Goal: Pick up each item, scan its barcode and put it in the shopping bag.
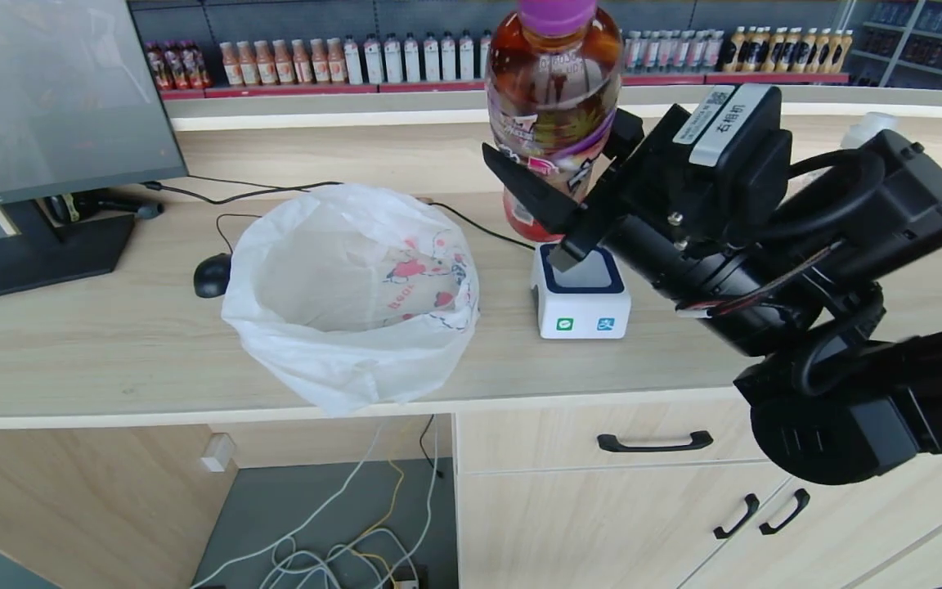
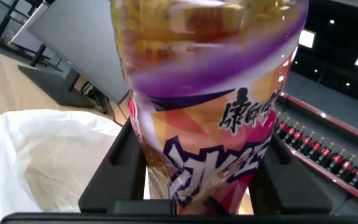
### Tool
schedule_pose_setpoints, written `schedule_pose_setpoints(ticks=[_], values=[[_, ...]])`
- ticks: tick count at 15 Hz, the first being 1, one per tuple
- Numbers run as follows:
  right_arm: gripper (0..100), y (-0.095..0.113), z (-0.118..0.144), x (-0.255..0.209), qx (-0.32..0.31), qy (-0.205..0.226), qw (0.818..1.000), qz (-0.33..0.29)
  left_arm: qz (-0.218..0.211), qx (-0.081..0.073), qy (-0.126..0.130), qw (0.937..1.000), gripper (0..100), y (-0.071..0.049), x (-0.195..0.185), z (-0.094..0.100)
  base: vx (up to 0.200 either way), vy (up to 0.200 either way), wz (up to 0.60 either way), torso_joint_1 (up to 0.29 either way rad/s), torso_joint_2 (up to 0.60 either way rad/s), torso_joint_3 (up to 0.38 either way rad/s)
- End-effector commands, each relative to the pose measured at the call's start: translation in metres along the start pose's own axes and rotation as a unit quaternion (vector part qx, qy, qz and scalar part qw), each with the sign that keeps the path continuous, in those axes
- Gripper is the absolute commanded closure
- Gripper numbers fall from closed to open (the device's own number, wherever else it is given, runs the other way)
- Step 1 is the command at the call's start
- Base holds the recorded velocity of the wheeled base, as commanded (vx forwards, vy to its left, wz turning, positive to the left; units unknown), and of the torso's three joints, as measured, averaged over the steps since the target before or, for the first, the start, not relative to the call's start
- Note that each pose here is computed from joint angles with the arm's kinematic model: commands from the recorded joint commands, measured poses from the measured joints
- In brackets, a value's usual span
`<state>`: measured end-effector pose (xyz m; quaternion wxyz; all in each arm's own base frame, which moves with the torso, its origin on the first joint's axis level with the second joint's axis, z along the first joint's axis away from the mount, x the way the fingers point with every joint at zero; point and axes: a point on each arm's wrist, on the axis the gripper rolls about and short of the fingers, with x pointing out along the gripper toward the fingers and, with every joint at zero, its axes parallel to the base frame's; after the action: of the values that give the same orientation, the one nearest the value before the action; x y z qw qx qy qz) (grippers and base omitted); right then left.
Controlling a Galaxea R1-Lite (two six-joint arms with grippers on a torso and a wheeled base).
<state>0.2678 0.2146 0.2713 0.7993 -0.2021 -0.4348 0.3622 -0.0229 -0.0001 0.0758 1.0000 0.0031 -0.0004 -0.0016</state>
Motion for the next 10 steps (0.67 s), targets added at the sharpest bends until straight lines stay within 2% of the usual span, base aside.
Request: schedule_pose_setpoints(ticks=[1,3,5,6,8,10], values=[[100,-0.002,0.02,-0.014,0.036,0.016,0.999,-0.011,0.0,0.001,0.0,1.0,0,0.0,0.0,0.0,0.0,0.0,0.0,0.0,0.0,0.0],[100,0.0,0.025,-0.035,0.098,0.068,0.992,-0.05,0.0,0.0,0.0,1.0,0,0.0,0.0,0.0,0.0,0.0,0.0,0.0,0.0,0.0],[100,0.004,0.021,-0.053,0.171,0.11,0.975,-0.086,0.0,-0.001,0.0,1.0,0,0.0,0.0,0.0,0.0,0.0,0.0,0.0,0.0,0.0],[100,0.001,0.019,-0.059,0.189,0.125,0.968,-0.112,0.0,-0.001,0.0,1.0,0,0.0,0.0,0.0,0.0,0.0,0.0,0.0,0.0,0.0],[100,0.0,0.019,-0.064,0.211,0.145,0.953,-0.163,0.0,-0.001,0.0,1.0,0,0.0,0.0,0.0,0.0,0.0,0.0,0.0,0.0,0.0],[100,0.004,0.016,-0.072,0.231,0.146,0.94,-0.203,0.0,-0.001,0.0,1.0,0,0.0,0.0,0.0,0.0,0.0,0.0,0.0,0.0,0.0]])
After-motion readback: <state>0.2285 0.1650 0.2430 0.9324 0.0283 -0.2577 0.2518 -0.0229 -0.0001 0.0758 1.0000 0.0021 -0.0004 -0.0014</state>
